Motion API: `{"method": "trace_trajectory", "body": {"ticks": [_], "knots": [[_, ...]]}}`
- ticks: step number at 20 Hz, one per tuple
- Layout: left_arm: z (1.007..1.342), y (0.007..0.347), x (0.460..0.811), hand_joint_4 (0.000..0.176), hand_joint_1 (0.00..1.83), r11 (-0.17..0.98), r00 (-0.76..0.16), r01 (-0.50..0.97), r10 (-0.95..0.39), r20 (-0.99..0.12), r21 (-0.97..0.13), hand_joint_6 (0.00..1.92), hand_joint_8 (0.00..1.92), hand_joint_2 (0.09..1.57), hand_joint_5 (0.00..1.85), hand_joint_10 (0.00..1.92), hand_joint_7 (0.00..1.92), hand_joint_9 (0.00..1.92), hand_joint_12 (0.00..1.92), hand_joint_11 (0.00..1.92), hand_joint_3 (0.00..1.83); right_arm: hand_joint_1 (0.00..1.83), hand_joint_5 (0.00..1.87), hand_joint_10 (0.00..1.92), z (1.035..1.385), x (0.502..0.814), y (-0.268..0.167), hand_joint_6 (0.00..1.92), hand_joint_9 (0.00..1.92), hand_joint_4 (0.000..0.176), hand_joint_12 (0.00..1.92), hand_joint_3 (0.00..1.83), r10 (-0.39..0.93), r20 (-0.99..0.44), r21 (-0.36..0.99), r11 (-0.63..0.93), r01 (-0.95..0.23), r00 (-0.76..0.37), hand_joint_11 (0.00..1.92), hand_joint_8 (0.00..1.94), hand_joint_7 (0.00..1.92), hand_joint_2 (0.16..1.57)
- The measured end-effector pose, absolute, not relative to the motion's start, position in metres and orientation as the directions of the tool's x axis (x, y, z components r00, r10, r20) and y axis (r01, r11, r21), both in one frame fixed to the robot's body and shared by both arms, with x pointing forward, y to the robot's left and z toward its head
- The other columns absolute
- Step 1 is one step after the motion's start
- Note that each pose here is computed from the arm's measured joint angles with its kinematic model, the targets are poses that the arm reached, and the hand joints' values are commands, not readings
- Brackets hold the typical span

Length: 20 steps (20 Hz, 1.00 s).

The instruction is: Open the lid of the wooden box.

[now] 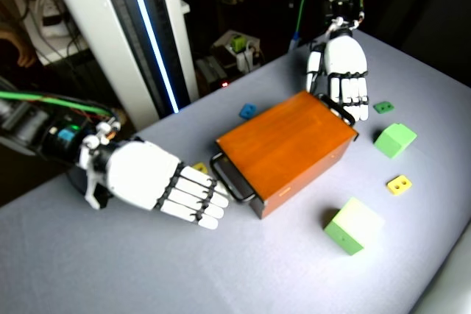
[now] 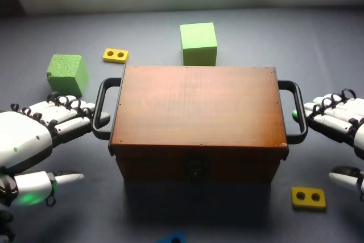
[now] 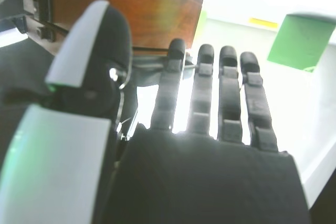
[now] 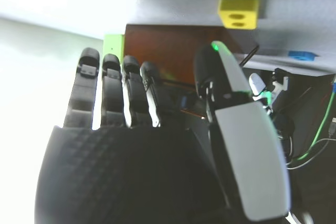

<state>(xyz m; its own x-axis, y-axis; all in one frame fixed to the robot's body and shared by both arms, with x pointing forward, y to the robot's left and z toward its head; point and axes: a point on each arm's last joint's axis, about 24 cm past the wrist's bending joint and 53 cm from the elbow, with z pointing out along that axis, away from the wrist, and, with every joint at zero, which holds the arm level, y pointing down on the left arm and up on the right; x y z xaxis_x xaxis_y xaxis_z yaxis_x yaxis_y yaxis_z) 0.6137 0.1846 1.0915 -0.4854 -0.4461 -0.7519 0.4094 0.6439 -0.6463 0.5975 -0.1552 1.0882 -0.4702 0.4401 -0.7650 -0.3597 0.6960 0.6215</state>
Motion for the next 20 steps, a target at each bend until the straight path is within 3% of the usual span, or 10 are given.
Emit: {"method": "trace_trajectory", "body": {"ticks": [5,6,8,11,12,13,16,17,19,20], "knots": [[1.104,0.183,0.612,0.130,0.34,0.622,-0.466,0.439,-0.459,-0.756,-0.648,0.00,0.00,1.41,0.00,0.00,0.00,0.00,0.00,0.00,0.01,0.72,0.00,0.00,1.099,0.598,-0.159,0.00,0.00,0.000,0.02,0.00,0.462,-0.766,0.628,0.685,-0.368,-0.448,0.03,0.00,0.00,1.38],[1.108,0.183,0.612,0.135,0.37,0.616,-0.456,0.444,-0.470,-0.756,-0.651,0.00,0.00,1.41,0.00,0.00,0.00,0.00,0.00,0.00,0.00,0.70,0.00,0.00,1.102,0.598,-0.160,0.00,0.00,0.000,0.35,0.00,0.470,-0.764,0.632,0.680,-0.370,-0.442,0.00,0.00,0.00,1.39],[1.111,0.183,0.612,0.145,0.40,0.611,-0.451,0.449,-0.475,-0.755,-0.653,0.00,0.00,1.41,0.00,0.00,0.00,0.00,0.00,0.00,0.00,0.66,0.00,0.00,1.104,0.598,-0.161,0.00,0.00,0.000,0.49,0.00,0.477,-0.762,0.637,0.675,-0.372,-0.438,0.00,0.00,0.00,1.39],[1.116,0.181,0.610,0.125,0.45,0.598,-0.445,0.465,-0.479,-0.756,-0.653,0.00,0.00,1.41,0.00,0.00,0.00,0.00,0.00,0.00,0.00,0.69,0.00,0.00,1.107,0.598,-0.161,0.00,0.00,0.000,0.78,0.00,0.487,-0.760,0.642,0.668,-0.377,-0.430,0.00,0.00,0.00,1.39],[1.118,0.182,0.610,0.115,0.47,0.598,-0.441,0.467,-0.481,-0.758,-0.651,0.00,0.00,1.40,0.00,0.00,0.00,0.00,0.00,0.00,0.00,0.62,0.00,0.00,1.108,0.598,-0.161,0.00,0.00,0.000,0.93,0.00,0.491,-0.759,0.643,0.665,-0.380,-0.428,0.00,0.00,0.00,1.40],[1.121,0.182,0.610,0.122,0.45,0.595,-0.434,0.474,-0.483,-0.760,-0.649,0.00,0.00,1.41,0.00,0.00,0.00,0.00,0.00,0.00,0.00,0.61,0.00,0.00,1.110,0.598,-0.160,0.00,0.00,0.000,0.96,0.00,0.496,-0.757,0.647,0.660,-0.382,-0.426,0.00,0.00,0.00,1.40],[1.129,0.184,0.611,0.113,0.48,0.582,-0.415,0.483,-0.506,-0.756,-0.654,0.00,0.00,1.41,0.00,0.00,0.00,0.00,0.00,0.00,0.00,0.58,0.00,0.00,1.116,0.598,-0.159,0.00,0.00,0.000,0.88,0.00,0.509,-0.755,0.652,0.647,-0.395,-0.414,0.00,0.00,0.00,1.41],[1.130,0.184,0.611,0.107,0.45,0.579,-0.411,0.485,-0.510,-0.756,-0.655,0.00,0.00,1.41,0.00,0.00,0.00,0.00,0.00,0.00,0.00,0.58,0.00,0.00,1.117,0.598,-0.159,0.00,0.00,0.000,0.71,0.00,0.512,-0.754,0.654,0.645,-0.397,-0.411,0.00,0.00,0.00,1.41],[1.134,0.184,0.612,0.100,0.36,0.573,-0.402,0.491,-0.520,-0.754,-0.657,0.00,0.00,1.42,0.00,0.00,0.00,0.00,0.00,0.00,0.01,0.55,0.00,0.00,1.120,0.599,-0.159,0.00,0.00,0.000,0.08,0.00,0.519,-0.754,0.655,0.640,-0.403,-0.402,0.00,0.00,0.00,1.42],[1.136,0.184,0.612,0.101,0.36,0.570,-0.397,0.492,-0.526,-0.752,-0.658,0.00,0.00,1.42,0.00,0.00,0.00,0.00,0.00,0.00,0.00,0.56,0.00,0.00,1.122,0.599,-0.160,0.00,0.00,0.000,0.01,0.00,0.520,-0.757,0.652,0.639,-0.409,-0.396,0.00,0.00,0.00,1.41]]}}
